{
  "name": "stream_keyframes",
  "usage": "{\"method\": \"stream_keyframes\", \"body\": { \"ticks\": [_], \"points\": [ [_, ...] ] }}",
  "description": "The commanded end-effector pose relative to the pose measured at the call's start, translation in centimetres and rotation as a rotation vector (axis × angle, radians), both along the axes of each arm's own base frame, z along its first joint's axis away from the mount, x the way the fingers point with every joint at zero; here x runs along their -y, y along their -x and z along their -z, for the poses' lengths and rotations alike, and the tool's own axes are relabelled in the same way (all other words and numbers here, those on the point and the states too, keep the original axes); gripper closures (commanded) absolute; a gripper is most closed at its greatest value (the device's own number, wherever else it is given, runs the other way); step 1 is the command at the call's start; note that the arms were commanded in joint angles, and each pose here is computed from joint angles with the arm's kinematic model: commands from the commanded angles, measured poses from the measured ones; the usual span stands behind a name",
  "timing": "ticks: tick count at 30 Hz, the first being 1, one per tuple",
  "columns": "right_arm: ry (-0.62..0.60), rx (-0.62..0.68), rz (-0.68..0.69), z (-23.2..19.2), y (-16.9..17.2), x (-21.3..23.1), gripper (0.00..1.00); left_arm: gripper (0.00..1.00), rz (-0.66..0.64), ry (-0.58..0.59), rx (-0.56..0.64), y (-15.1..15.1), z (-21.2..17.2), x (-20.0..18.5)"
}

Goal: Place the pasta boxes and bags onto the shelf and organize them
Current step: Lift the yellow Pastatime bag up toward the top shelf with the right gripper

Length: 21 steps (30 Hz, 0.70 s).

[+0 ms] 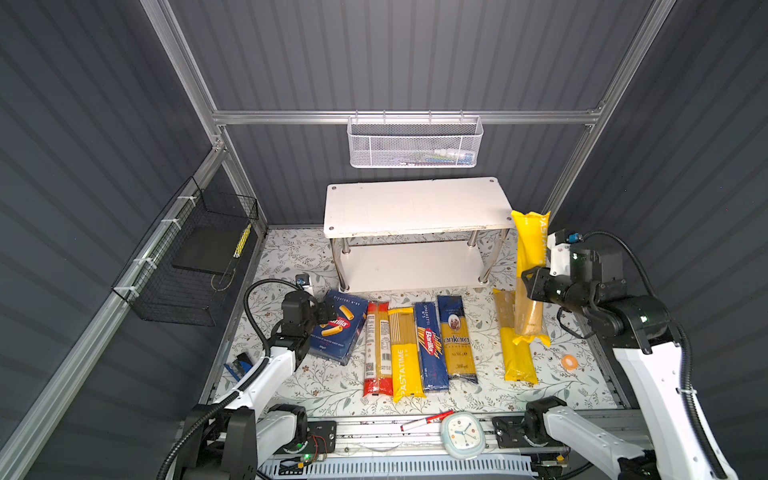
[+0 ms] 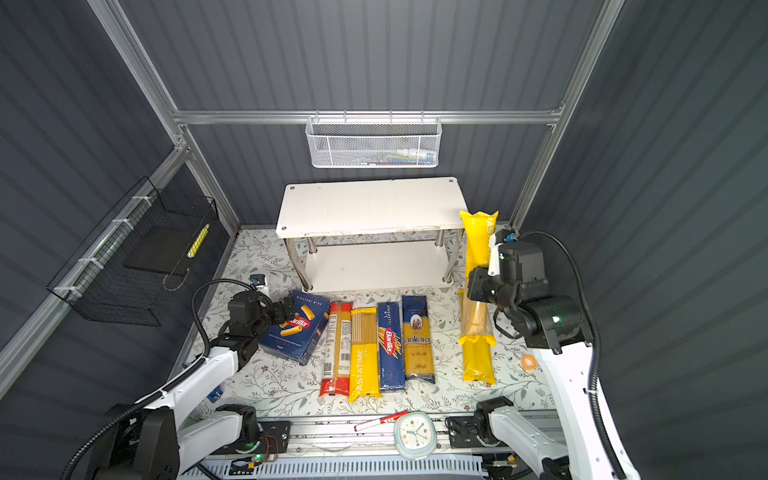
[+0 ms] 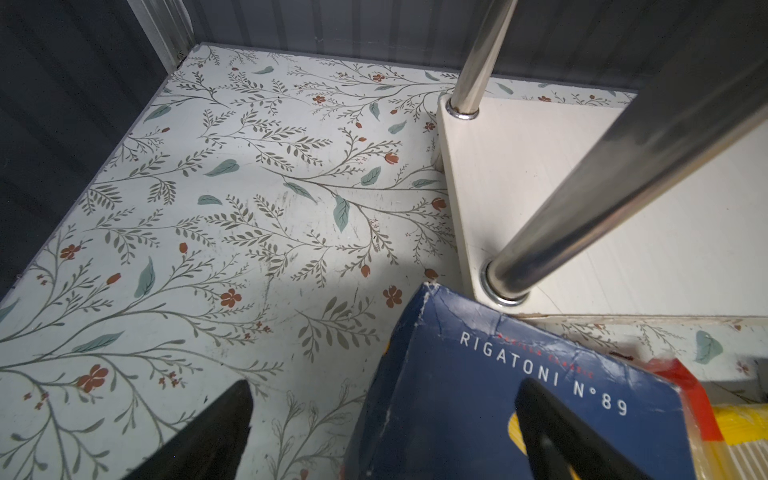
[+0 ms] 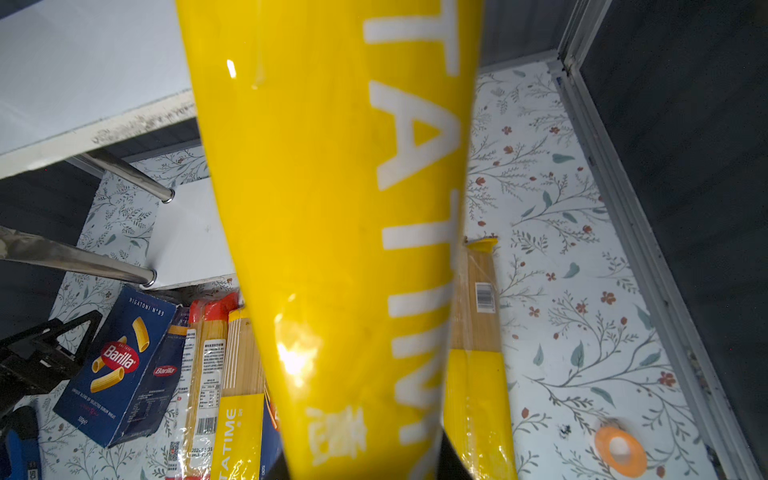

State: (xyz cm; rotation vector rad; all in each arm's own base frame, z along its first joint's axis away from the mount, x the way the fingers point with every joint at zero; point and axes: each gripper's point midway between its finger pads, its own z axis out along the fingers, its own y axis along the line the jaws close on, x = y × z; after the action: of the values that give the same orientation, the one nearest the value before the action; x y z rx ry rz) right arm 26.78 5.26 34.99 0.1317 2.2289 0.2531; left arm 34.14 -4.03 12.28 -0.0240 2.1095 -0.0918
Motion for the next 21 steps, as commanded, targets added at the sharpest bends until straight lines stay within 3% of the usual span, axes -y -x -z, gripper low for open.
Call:
{"method": "stream_keyframes", "body": {
  "ticks": [1,21],
  "points": [
    [-0.011,0.188,-0.054,-5.6,-2.5,-1.0,1.00,0.00,-0.003,0.001,-0.008,0.0,-0.1,0.1],
    [-0.077,0.369,-0.164,-14.1,-12.6,-3.5,0.97,0.00,0.009,0.000,-0.005,-0.1,-0.2,0.2]
  ]
}}
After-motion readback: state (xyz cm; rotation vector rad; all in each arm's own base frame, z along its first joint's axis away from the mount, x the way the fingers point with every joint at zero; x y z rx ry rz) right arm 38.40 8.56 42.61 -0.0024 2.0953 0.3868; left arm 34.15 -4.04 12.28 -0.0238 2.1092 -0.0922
